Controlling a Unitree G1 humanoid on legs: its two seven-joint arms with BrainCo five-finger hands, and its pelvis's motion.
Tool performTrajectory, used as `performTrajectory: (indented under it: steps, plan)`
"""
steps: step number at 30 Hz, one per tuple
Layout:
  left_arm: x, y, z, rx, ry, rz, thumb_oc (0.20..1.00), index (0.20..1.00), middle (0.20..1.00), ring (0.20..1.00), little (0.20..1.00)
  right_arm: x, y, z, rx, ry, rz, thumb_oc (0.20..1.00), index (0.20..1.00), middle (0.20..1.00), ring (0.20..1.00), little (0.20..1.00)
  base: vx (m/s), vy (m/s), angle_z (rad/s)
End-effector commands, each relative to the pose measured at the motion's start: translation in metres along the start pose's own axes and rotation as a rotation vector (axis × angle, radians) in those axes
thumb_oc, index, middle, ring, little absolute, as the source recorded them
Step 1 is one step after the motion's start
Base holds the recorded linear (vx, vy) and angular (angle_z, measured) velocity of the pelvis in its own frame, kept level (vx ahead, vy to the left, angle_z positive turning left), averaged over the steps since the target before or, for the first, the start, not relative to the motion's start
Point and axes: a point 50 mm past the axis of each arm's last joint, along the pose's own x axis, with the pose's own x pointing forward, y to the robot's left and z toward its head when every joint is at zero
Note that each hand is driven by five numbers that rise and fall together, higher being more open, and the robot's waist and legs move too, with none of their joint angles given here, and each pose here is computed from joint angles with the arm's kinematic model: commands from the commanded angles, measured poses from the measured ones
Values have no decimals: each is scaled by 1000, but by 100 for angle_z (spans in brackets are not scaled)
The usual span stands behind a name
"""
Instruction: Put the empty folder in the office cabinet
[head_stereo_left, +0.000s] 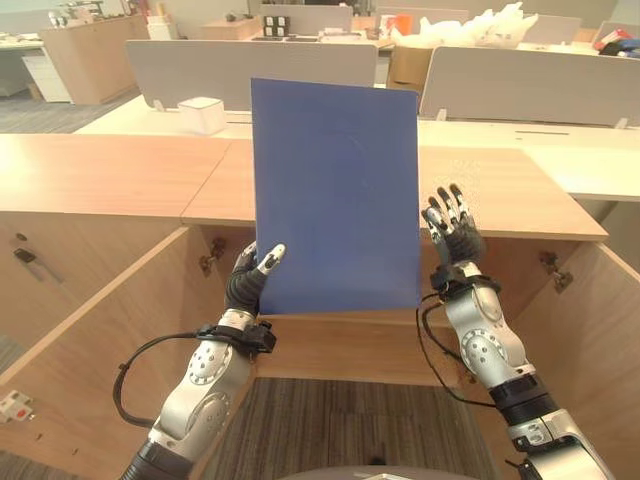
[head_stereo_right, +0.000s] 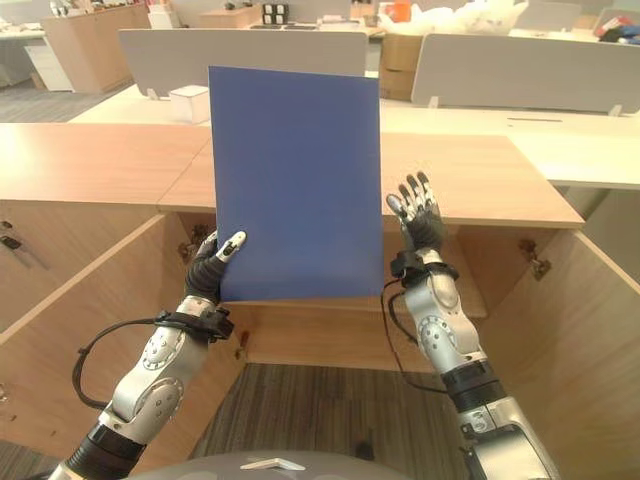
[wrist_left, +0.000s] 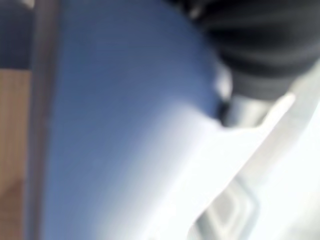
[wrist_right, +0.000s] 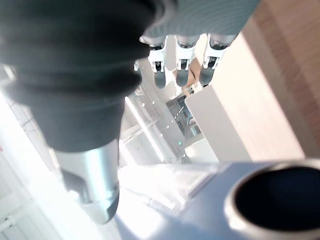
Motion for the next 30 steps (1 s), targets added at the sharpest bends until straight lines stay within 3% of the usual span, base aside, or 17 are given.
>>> performTrajectory:
  steps: [1,7,15,21,29,30]
  plan:
    - [11,-19,46,64,-217,-138,200,200,200,200,200,32,12,47,24,-246,18,1000,1000,1000,1000,1000,0,0,0]
    - [14,-22,48,59,-232,-143,200,200,200,200,200,31,42,35,135,-212,125,1000,1000,1000,1000,1000,-3,-3,1]
    - [14,-26,50,60,-242,-184,200,200,200,200,200,1,88,-20,64,91,453,1000,1000,1000,1000,1000,0,0,0]
    - [11,-26,49,48,-235,-203,200,200,200,200,200,-8,97,-31,8,175,571,1000,1000,1000,1000,1000,0,0,0]
    - [7,-26,49,50,-218,-245,200,200,200,200,200,-11,83,-27,-83,205,589,1000,1000,1000,1000,1000,0,1,1]
    - [7,-26,48,51,-212,-249,200,200,200,200,200,-11,82,-27,-82,205,586,827,827,827,827,827,0,0,0]
